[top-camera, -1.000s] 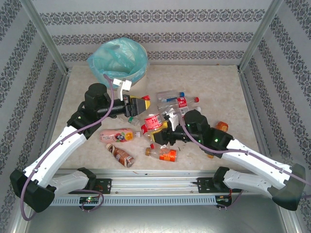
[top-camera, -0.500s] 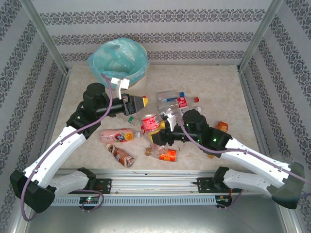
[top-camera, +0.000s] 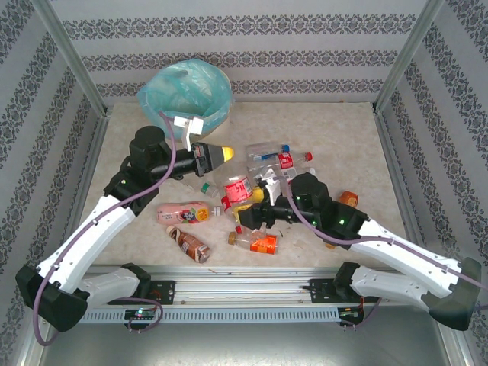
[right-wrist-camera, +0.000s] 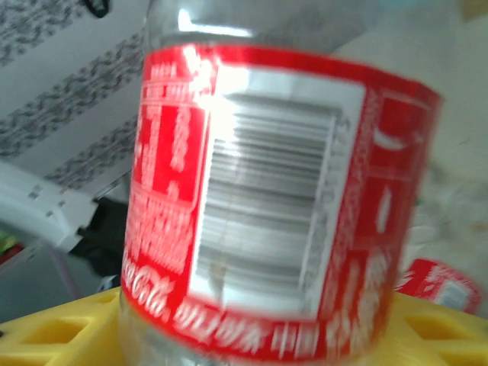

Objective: Put the plastic bottles in the bin

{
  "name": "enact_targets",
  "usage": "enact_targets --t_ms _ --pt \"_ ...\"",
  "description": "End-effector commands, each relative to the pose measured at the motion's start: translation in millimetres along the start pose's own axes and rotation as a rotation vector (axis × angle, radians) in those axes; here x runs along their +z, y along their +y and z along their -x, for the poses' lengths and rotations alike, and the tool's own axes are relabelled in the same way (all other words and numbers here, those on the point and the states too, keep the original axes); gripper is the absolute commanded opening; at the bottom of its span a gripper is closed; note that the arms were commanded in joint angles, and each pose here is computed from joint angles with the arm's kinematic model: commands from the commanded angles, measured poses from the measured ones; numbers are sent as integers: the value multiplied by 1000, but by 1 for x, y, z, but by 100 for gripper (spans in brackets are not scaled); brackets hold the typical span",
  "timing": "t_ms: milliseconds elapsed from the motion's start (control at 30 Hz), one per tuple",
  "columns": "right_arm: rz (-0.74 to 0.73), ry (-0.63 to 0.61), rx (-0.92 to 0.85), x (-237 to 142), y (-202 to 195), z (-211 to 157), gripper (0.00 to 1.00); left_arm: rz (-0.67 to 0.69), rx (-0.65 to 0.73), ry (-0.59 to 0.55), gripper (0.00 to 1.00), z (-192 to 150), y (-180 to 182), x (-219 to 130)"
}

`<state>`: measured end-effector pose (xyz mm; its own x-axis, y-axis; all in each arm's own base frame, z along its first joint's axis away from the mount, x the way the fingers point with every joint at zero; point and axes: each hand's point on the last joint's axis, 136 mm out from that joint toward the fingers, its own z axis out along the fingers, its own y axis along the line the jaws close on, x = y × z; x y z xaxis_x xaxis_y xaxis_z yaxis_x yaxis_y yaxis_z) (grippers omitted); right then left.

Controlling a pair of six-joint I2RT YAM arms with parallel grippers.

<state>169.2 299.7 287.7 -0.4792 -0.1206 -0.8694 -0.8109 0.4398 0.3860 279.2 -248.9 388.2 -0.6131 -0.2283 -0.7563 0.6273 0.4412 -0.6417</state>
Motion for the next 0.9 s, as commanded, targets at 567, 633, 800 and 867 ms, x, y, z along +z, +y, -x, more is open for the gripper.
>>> enact_targets --t_ms 567,633,800,867 --pt "-450 -406 73 -128 -51 48 98 745 531 -574 0 291 92 -41" --pt "-447 -399 86 -125 -52 45 98 746 527 -575 0 289 103 -36" --pt "-431 -367 108 -111 -53 39 98 737 524 -568 0 282 121 -23" --pt "-424 -353 112 -104 -53 39 98 742 516 -571 0 280 126 -24"
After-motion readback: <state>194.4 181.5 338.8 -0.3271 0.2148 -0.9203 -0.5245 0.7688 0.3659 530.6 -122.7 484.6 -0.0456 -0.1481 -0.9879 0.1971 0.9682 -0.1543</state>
